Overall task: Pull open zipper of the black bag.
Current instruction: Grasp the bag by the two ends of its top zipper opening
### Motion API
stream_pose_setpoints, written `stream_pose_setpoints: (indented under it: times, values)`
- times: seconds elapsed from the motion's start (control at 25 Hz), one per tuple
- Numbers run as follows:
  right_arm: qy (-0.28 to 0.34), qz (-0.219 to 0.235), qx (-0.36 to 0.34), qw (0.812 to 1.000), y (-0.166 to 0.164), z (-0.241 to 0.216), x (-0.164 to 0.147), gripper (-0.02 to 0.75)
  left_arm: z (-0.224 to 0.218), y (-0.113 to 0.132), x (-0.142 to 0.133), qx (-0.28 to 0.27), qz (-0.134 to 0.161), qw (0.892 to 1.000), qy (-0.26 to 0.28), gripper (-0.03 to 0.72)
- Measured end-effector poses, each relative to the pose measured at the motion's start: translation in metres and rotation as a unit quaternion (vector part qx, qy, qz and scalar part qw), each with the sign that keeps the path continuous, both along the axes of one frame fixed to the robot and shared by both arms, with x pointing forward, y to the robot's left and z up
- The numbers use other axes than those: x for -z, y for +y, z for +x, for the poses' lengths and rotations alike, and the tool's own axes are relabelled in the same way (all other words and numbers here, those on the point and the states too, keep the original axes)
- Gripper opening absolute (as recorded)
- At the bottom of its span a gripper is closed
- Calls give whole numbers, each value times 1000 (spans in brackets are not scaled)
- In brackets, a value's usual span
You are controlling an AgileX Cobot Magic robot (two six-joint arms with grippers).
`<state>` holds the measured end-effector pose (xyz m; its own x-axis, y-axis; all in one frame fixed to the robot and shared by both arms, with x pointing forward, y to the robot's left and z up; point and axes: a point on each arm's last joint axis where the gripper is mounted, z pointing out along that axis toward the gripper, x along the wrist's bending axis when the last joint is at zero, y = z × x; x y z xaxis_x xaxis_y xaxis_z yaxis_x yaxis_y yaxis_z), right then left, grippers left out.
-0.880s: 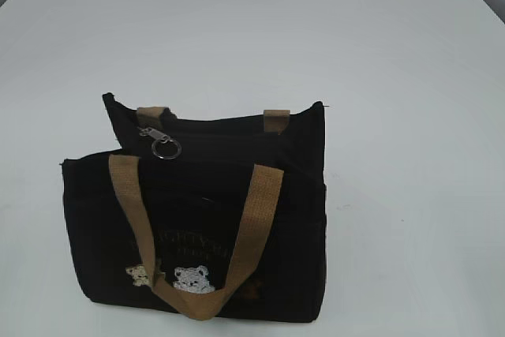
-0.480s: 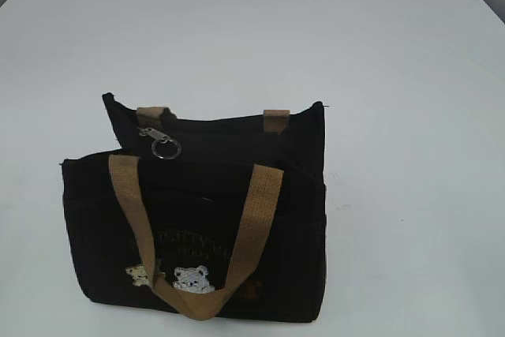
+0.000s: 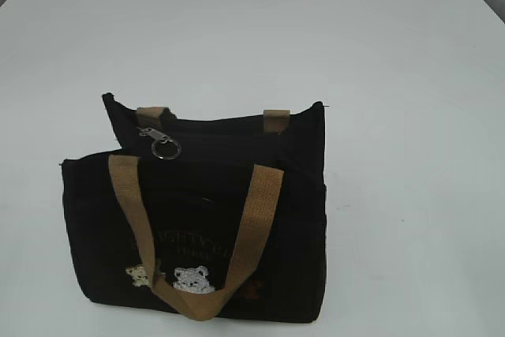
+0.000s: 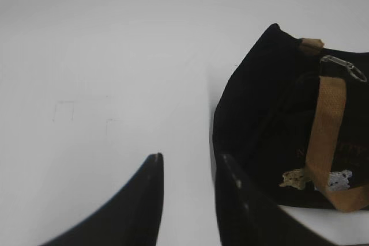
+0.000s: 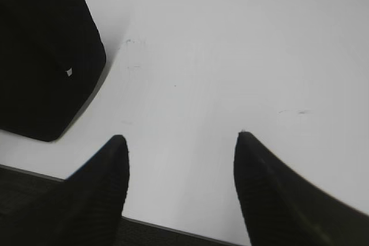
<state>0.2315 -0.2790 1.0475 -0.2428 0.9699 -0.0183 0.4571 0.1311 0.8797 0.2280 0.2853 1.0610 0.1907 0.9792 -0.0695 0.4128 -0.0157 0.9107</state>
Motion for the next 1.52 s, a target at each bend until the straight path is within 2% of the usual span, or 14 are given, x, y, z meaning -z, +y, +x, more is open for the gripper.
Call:
stream_pose_setpoints:
  times: [0.2, 0.36, 0.52, 0.64, 0.76, 0.88, 1.0, 1.08, 1.2, 1.4, 1.52]
  values:
    - [0, 0, 0, 1000, 0, 0, 0, 453, 0, 0, 0, 2, -3, 1000, 0, 237]
    - [0, 0, 0, 1000, 0, 0, 0, 453, 1, -5, -3, 19, -32, 999, -12, 237]
    - [-2, 0, 0, 1000, 0, 0, 0, 453, 13, -7, -19, 17, -55, 998, -38, 244]
    - [16, 3, -1, 1000, 0, 6, -1, 453, 38, -8, -26, 15, -62, 998, 5, 283]
    - [36, 20, -3, 999, 2, 21, -7, 453, 72, -14, -30, 24, -105, 992, 63, 384]
    - [42, 45, -3, 998, 4, 39, -14, 453, 107, -24, -37, 56, -148, 980, 118, 465]
    - [39, 68, -13, 997, 7, 52, -17, 453, 141, -33, -41, 91, -173, 965, 175, 488]
    - [44, 73, -20, 996, 8, 59, -18, 453, 170, -39, -38, 107, -191, 949, 226, 492]
    - [65, 74, -27, 995, 9, 71, -16, 453, 198, -44, -35, 127, -197, 930, 284, 493]
    - [92, 67, -41, 993, 13, 91, -14, 453, 239, -64, -14, 163, -187, 895, 371, 493]
    - [103, 54, -49, 992, 15, 104, -16, 453, 255, -80, -1, 183, -174, 878, 405, 493]
